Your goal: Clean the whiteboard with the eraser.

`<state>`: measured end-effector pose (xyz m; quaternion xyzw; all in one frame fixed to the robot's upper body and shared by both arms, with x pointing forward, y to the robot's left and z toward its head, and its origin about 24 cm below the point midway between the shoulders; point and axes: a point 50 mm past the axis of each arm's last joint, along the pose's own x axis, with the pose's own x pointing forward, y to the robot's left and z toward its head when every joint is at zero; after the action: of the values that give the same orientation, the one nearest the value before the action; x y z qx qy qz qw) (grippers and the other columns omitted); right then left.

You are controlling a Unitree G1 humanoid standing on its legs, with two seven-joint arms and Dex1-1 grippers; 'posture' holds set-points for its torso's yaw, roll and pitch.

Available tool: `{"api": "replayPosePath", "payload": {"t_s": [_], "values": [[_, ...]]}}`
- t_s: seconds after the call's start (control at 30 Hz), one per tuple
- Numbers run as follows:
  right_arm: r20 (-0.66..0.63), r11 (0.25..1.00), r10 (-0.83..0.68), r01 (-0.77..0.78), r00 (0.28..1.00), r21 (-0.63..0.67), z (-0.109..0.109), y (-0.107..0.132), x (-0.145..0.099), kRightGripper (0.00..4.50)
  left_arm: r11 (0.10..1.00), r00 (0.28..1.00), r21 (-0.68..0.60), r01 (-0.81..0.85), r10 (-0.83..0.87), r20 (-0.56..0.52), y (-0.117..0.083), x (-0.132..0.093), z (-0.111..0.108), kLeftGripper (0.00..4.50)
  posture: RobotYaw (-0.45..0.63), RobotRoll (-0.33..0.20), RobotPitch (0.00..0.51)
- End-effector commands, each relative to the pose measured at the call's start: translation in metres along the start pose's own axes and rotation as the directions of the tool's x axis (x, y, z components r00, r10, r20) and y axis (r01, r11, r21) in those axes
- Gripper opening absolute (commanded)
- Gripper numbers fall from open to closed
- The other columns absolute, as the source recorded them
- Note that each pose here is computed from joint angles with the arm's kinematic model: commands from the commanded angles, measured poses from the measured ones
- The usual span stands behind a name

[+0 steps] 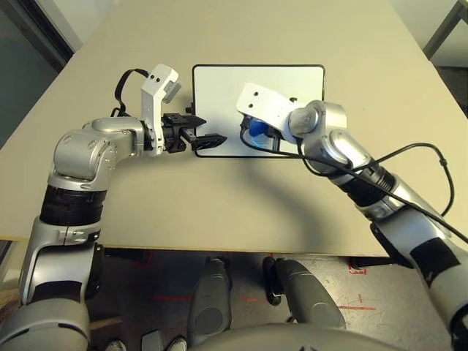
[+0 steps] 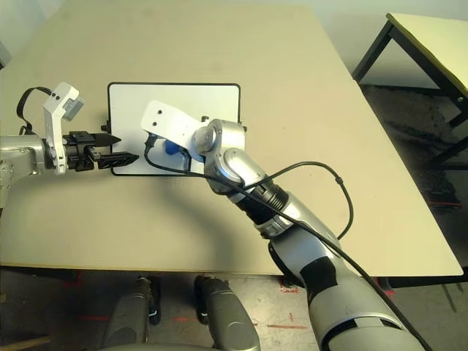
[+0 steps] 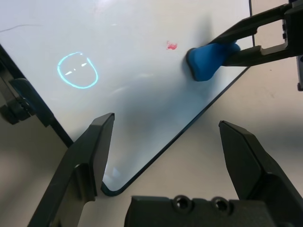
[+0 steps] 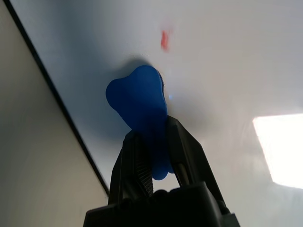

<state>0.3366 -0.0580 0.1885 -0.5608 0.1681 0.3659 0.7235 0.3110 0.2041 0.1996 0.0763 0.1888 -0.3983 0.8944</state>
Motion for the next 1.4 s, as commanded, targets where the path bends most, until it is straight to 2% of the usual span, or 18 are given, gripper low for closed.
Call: {"api": "replayPosePath", "payload": {"t_s": [0.03,0.33,0.5,0.8,0.97,1.07,1.3,1.4], "values": [[-0.104,0.997,0.029,-0.022,0.994,0.067,-0.018,0.002,0.01,0.6,1.0,1.0,-0.001,0.016,-0.016,-0.004,-0.001,0.003,-0.001,4.5,-0.1,0.0,0.203],[0.002,0.999,0.022,-0.022,1.0,0.035,0.026,-0.002,0.015,0.6,1.0,1.0,-0.005,0.015,-0.015,-0.003,-0.002,0.002,-0.002,4.5,-0.08,0.0,0.204],[0.025,1.0,0.018,-0.019,1.0,0.026,0.037,-0.003,0.019,0.6,1.0,1.0,-0.009,0.012,-0.012,-0.001,-0.004,0.001,-0.004,4.5,-0.07,0.0,0.203],[0.014,1.0,0.004,-0.004,1.0,0.02,0.034,-0.01,0.023,0.6,1.0,1.0,-0.018,0.014,-0.014,0.0,-0.006,0.002,-0.007,4.5,-0.07,0.0,0.202],[-0.021,0.998,0.064,-0.064,0.998,0.017,0.017,0.009,0.024,0.6,1.0,1.0,-0.017,0.016,-0.016,0.0,-0.005,0.003,-0.006,4.5,-0.08,0.0,0.205],[-0.029,0.997,0.072,-0.071,0.997,0.019,0.013,0.012,0.022,0.6,1.0,1.0,-0.017,0.018,-0.018,-0.001,-0.005,0.003,-0.006,4.5,-0.08,0.0,0.208],[-0.027,0.998,-0.018,0.019,0.999,0.066,0.013,-0.014,0.015,0.6,1.0,1.0,-0.016,0.024,-0.024,-0.006,-0.004,0.004,-0.006,4.5,-0.09,0.0,0.211],[-0.018,0.996,-0.031,0.032,0.999,0.081,0.015,-0.017,0.015,0.6,1.0,1.0,-0.015,0.025,-0.025,-0.007,-0.004,0.004,-0.005,4.5,-0.09,0.0,0.212]]}}
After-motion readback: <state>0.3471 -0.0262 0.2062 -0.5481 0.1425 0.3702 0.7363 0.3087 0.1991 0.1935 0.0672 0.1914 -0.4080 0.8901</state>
